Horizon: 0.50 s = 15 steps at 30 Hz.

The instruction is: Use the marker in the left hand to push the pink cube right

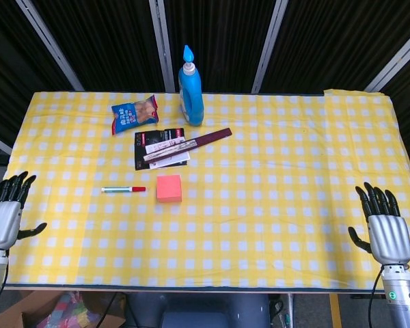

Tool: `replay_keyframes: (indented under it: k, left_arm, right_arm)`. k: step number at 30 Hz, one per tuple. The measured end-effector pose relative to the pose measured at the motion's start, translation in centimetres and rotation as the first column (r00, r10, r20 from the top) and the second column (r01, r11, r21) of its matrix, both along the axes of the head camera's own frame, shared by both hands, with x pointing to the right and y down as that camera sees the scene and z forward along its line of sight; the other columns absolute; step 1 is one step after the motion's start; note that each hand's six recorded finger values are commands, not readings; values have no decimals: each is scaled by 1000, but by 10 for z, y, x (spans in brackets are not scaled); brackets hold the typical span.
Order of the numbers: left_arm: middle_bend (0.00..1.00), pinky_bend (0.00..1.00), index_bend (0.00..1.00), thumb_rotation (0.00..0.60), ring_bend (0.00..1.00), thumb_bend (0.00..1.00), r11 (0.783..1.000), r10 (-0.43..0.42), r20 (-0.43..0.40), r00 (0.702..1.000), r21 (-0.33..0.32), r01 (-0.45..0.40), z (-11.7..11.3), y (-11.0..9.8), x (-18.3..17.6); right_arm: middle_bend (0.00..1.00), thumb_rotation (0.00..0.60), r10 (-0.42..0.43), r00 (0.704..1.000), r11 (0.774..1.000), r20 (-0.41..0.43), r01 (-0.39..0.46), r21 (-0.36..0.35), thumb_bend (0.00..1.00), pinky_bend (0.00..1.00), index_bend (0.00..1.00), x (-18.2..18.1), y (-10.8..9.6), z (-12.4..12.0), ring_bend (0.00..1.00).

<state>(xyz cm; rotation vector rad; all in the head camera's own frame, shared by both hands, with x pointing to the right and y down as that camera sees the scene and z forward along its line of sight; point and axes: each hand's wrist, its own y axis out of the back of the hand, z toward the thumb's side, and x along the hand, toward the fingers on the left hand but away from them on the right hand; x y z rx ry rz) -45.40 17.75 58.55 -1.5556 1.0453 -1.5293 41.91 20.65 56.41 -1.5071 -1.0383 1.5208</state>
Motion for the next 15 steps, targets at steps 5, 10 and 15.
replay_keyframes:
  k: [5, 10, 15]
  left_arm:
    - [17, 61, 276, 600, 0, 187, 1000, 15, 18, 1000, -13, -15, 16, -27, 15]
    - [53, 73, 392, 600, 0, 237, 999, 25, 39, 999, -48, -23, 41, -51, 38]
    - [67, 76, 441, 600, 0, 253, 996, 42, 69, 997, -80, -36, 67, -67, 58]
  right_arm:
    - [0, 600, -1, 1000, 1000, 2, 1, -2, 378, 0, 0, 0, 0, 0, 0]
    - [0, 600, 2, 1000, 1000, 5, -2, -3, 379, 0, 0, 1, 0, 0, 0]
    - [0, 600, 3, 1000, 1000, 10, -3, -2, 379, 0, 0, 1, 0, -1, 0]
